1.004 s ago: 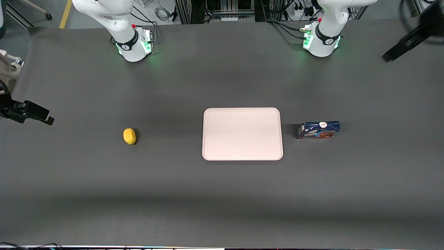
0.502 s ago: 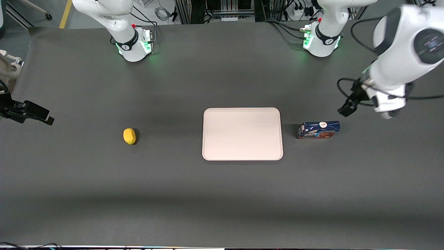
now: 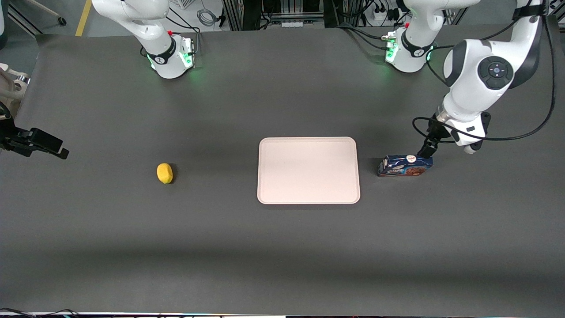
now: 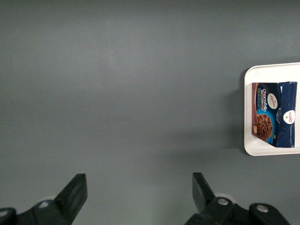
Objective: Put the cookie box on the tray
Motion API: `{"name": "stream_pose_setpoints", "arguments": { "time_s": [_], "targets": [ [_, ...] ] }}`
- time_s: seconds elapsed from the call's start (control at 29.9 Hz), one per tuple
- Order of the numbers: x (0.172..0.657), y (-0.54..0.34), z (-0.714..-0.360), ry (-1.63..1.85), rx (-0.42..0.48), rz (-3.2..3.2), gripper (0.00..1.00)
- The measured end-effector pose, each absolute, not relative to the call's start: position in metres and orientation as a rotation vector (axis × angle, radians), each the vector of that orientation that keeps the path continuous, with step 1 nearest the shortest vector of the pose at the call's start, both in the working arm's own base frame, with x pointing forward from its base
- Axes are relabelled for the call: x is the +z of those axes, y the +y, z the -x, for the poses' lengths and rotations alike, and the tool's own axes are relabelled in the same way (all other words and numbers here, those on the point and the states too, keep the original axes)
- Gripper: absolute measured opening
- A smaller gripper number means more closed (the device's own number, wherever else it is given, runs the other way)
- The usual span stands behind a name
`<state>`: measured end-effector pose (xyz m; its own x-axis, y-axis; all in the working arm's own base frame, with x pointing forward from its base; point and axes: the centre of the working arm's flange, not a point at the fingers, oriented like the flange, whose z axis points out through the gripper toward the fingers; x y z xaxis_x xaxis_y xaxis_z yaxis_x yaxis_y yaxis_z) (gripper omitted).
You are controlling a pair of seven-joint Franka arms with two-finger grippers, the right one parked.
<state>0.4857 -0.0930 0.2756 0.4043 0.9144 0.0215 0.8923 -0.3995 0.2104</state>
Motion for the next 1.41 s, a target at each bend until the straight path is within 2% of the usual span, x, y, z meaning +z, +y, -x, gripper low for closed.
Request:
{"name": "stream_pose_setpoints", "arguments": {
  "time_s": [0.3,0.44,0.47,0.87,1.04,1.17,1.41],
  "targets": [
    [0.254,-0.093,-0.480,1.608,0.217,-2.467,1.00],
    [0.249,-0.093,-0.481,1.605,0.224,-2.458,0.96],
    [0.247,-0.093,-0.481,1.604,0.226,-2.455,0.87],
    [0.238,-0.093,-0.482,1.602,0.236,-2.438,0.27],
    [0.242,-0.094,-0.487,1.593,0.248,-2.435,0.25],
    [0.255,-0.098,-0.499,1.549,0.249,-2.491,0.16],
    [0.326,-0.113,-0.540,1.453,0.243,-2.721,0.15]
  ]
}}
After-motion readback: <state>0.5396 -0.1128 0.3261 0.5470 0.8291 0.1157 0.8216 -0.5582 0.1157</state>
